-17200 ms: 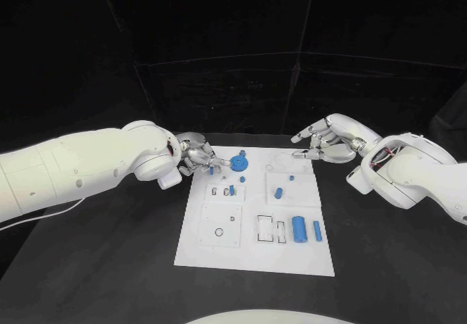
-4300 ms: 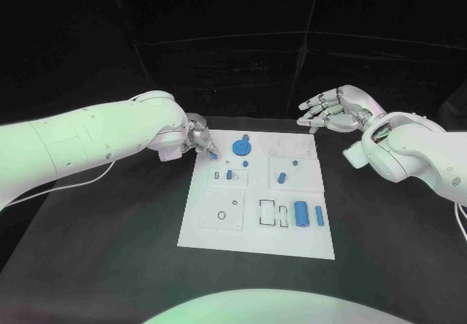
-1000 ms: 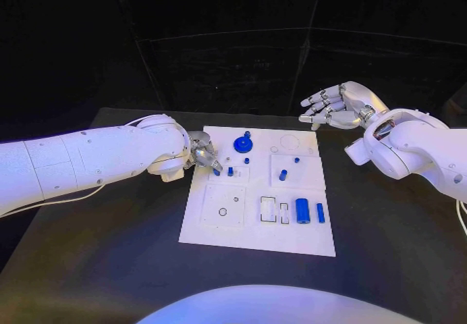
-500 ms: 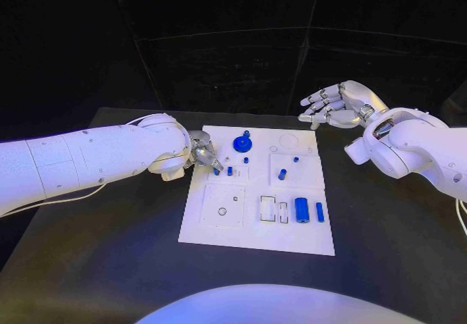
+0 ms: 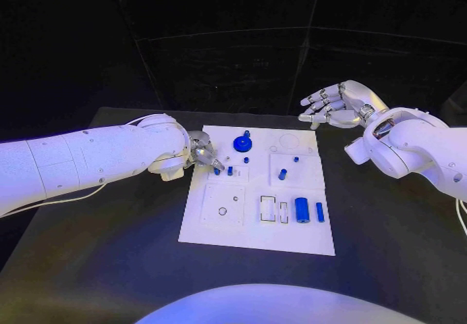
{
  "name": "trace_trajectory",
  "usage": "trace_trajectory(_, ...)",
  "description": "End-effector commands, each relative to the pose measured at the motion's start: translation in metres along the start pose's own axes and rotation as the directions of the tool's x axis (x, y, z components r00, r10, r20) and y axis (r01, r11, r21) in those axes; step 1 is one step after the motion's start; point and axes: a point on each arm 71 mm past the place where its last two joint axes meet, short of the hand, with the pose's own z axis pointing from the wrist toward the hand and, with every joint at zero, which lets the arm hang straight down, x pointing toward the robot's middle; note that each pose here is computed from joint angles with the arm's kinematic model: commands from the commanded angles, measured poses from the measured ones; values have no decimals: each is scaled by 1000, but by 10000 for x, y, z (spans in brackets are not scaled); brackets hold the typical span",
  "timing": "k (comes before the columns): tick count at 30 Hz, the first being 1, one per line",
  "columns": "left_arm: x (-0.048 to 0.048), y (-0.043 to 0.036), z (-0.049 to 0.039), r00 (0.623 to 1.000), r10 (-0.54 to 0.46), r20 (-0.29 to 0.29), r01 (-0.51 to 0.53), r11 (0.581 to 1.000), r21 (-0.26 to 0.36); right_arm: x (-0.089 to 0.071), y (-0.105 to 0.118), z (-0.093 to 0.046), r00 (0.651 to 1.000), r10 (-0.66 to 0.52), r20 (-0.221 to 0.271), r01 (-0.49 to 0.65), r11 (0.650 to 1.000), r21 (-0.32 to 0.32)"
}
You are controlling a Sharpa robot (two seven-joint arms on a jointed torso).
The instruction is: Assemble the parts on the task board
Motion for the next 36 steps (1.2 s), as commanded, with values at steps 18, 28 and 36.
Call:
trace_trajectory(18,-137,45,-75,966,-243,88,230,964,134,-11,14,2,1000,2,1,-2,1000,-11)
trace_trajectory(28,-252,-190,-97,945,-304,117,233,882,410,-16,8,4,1000,1,4,-1,1000,-9)
trace_trajectory(36,-254,-436,-8,972,-25,235,-82,897,435,-10,11,10,1000,1,4,-1,1000,-8)
